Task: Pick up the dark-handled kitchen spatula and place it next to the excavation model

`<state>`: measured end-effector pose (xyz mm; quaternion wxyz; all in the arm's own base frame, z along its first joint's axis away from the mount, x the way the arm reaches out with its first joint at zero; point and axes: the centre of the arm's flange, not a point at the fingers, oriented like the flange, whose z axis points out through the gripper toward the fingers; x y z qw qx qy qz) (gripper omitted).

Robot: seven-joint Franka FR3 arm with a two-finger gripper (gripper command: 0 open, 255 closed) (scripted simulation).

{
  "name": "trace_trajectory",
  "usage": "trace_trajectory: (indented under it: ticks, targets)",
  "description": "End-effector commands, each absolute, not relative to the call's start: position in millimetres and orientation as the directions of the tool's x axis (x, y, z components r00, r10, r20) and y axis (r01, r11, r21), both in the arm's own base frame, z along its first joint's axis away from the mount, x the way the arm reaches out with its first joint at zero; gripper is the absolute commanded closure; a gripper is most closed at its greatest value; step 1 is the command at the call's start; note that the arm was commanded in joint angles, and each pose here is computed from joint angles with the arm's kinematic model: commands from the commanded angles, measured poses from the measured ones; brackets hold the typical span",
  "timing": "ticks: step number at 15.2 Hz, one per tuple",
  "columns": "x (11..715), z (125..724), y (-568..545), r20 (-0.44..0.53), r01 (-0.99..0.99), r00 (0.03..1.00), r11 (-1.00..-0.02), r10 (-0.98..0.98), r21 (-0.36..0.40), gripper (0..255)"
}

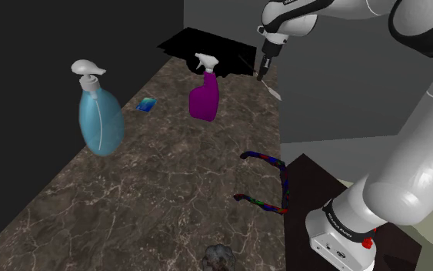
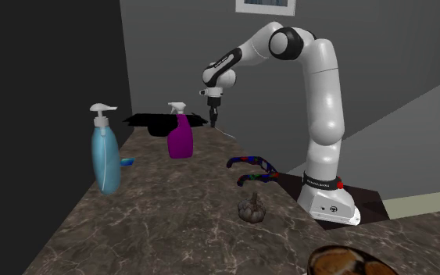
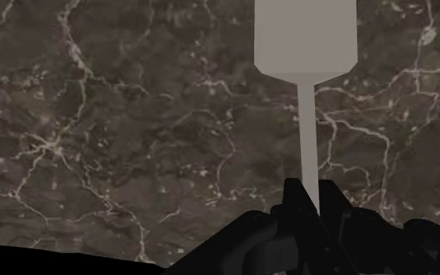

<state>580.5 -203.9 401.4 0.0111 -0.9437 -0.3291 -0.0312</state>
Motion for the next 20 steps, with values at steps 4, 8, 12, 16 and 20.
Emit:
trace_trajectory:
  ticks: [4,8,12,16,20]
  targets:
    - [580.0,372.9,-203.7,0.066,0.622,0.781,-0.783,0.621,0.000,255]
    - [580.0,351.8,-203.7,0.066,0.622,0.781,-0.783,0.621,0.000,255]
    - [580.0,350.5,-203.7,0.066,0.622,0.781,-0.783,0.621,0.000,255]
    - [580.0,350.5,-203.7,0.066,0.622,0.781,-0.783,0.621,0.000,255]
    - [579.7,351.1,-204.1,0.066,0.622,0.781,-0.783,0.621,0.000,0]
